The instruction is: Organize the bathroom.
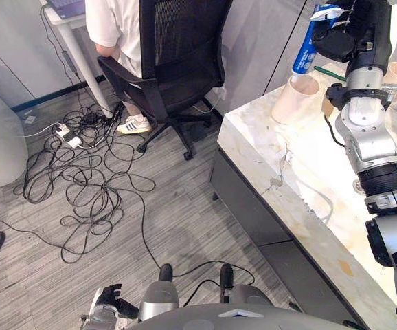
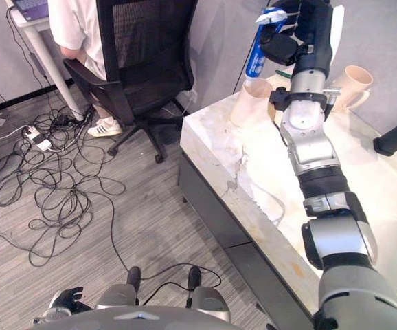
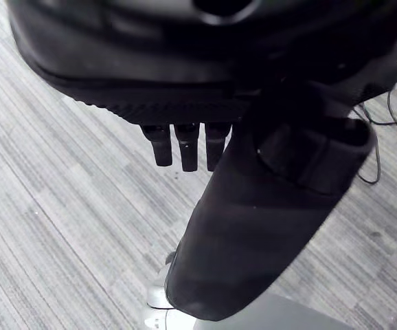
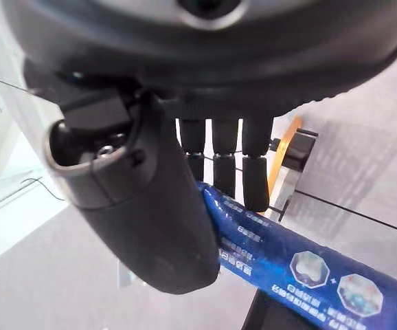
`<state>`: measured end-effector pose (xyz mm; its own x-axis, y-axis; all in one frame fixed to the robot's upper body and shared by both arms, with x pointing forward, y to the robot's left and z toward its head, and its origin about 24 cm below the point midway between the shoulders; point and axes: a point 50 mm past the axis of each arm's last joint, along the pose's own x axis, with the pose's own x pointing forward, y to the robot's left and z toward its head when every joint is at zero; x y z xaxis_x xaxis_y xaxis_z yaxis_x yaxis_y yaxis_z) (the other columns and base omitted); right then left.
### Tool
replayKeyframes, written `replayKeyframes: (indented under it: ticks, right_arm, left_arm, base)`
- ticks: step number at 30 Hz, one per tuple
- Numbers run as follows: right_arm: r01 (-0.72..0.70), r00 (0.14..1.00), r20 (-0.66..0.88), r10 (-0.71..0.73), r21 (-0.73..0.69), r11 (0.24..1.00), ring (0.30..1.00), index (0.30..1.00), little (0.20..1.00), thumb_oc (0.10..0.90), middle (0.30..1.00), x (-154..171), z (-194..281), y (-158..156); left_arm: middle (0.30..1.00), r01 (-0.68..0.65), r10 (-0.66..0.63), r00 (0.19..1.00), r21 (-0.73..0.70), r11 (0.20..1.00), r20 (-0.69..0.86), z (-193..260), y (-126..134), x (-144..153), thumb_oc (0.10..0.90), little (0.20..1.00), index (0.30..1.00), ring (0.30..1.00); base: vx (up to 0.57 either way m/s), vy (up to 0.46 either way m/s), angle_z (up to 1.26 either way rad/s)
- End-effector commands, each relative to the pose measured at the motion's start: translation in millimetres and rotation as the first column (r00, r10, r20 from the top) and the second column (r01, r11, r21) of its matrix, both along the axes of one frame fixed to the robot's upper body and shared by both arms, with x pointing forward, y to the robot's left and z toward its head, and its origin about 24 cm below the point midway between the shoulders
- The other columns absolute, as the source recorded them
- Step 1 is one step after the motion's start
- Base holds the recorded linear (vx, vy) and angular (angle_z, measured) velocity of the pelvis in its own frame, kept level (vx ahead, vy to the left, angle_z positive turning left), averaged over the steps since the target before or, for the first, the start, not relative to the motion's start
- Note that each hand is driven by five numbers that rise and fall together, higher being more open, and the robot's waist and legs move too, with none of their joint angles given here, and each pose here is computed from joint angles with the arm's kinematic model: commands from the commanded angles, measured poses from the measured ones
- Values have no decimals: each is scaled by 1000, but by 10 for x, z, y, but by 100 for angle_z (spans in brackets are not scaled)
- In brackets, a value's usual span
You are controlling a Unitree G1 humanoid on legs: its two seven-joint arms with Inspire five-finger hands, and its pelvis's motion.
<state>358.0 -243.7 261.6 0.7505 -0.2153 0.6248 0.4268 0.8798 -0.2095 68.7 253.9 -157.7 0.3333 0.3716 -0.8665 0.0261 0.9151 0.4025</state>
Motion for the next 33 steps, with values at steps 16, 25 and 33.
replayKeyframes:
  ticks: [16,25,33]
  right_arm:
    - [40,941,337,-38,0,999,300,300,300,400,300,-279,812,-134]
    - [36,940,338,-37,8,999,300,300,300,400,300,-273,810,-127]
    - [45,947,315,-54,36,998,300,300,300,400,300,-239,745,-142]
  left_arm:
    - [900,32,-24,996,97,995,-87,38,269,-280,800,900,900,900]
    - [900,39,-31,996,91,995,-82,36,253,-252,800,900,900,900]
    - [900,48,-40,996,103,993,-81,49,278,-227,800,900,900,900]
  base:
    - [-4,1,-2]
    - [15,1,1]
    - [10,-2,1]
